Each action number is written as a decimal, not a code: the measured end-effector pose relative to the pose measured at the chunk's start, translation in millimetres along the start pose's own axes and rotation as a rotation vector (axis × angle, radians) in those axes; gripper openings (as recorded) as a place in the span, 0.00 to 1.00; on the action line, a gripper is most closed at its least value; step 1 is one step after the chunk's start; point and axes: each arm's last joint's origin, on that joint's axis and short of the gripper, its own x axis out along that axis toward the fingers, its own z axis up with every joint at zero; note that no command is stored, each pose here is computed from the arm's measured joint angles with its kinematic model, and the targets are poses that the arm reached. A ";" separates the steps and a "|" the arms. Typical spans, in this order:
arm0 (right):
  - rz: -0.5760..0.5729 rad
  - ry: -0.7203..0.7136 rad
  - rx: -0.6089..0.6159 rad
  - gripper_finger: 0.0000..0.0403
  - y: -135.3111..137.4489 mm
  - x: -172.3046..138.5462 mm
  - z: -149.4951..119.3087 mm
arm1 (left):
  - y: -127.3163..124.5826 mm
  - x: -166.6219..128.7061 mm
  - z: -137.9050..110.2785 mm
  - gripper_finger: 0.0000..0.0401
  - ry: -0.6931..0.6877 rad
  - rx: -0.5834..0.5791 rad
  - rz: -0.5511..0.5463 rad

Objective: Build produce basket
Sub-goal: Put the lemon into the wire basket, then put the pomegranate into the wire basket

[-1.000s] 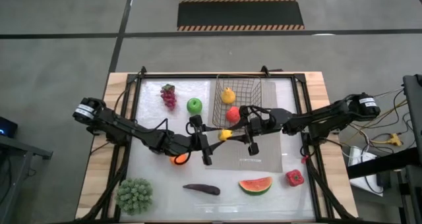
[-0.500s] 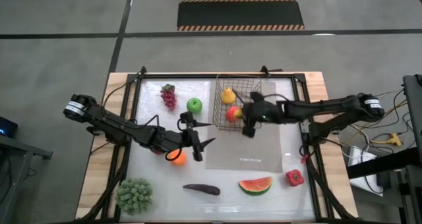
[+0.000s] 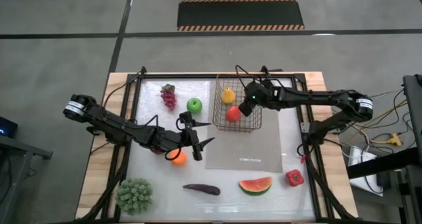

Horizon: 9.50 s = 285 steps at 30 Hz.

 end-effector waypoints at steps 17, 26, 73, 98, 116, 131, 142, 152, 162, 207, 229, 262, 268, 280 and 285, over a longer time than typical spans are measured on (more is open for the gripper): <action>0.009 -0.014 0.001 0.49 1.6 -1.8 0.6 | 2.5 -0.2 2.1 0.62 -0.014 -0.098 0.065; 0.108 -0.144 -0.047 0.47 9.5 -47.7 2.9 | 0.3 -0.8 -12.4 0.62 0.103 -0.244 0.060; 0.419 -0.303 -0.322 0.46 68.8 -105.8 -49.1 | 20.3 -93.4 -45.9 0.62 1.200 -0.080 -0.162; 0.425 -0.311 -0.303 0.46 69.3 -104.3 -50.0 | 29.2 -103.7 -33.6 0.99 1.185 -0.228 -0.219; 0.421 -0.303 -0.306 0.46 69.2 -101.9 -52.8 | 14.1 -94.1 -86.9 0.91 1.317 0.014 -0.156; 0.422 -0.302 -0.302 0.46 69.2 -102.0 -52.8 | 10.7 -91.1 -93.5 0.72 1.272 -0.014 -0.156; 0.422 -0.301 -0.303 0.46 69.1 -101.9 -53.0 | 9.7 -89.2 -86.2 0.68 1.249 -0.061 -0.154; 0.410 -0.277 -0.321 0.46 67.4 -101.2 -55.5 | 20.0 -87.5 -28.2 0.68 1.062 -0.149 -0.161; 0.396 -0.250 -0.352 0.46 55.3 -107.1 -61.8 | 34.2 -67.1 40.3 0.68 0.821 -0.272 -0.082; 0.650 -0.938 -0.411 0.46 -26.4 -140.8 -130.9 | 80.6 201.1 14.5 0.68 0.514 -0.261 -0.117; 0.625 -0.953 -0.400 0.46 -30.4 -144.5 -129.2 | 73.4 232.2 -31.9 0.68 0.554 -0.265 -0.112; 0.622 -0.920 -0.338 0.46 -29.7 -142.9 -129.0 | 77.2 178.6 37.7 0.77 0.425 -0.188 -0.176; 0.573 -0.807 -0.256 0.33 -18.5 -133.2 -125.3 | 49.3 134.9 70.9 0.77 0.305 -0.082 -0.226; 0.452 -0.570 -0.280 0.03 23.7 -126.1 -76.7 | 30.2 60.4 54.9 0.77 0.059 0.060 -0.272; 0.352 -0.402 -0.304 0.02 25.9 -125.4 -35.3 | 46.7 36.8 40.9 0.77 -0.055 0.041 -0.224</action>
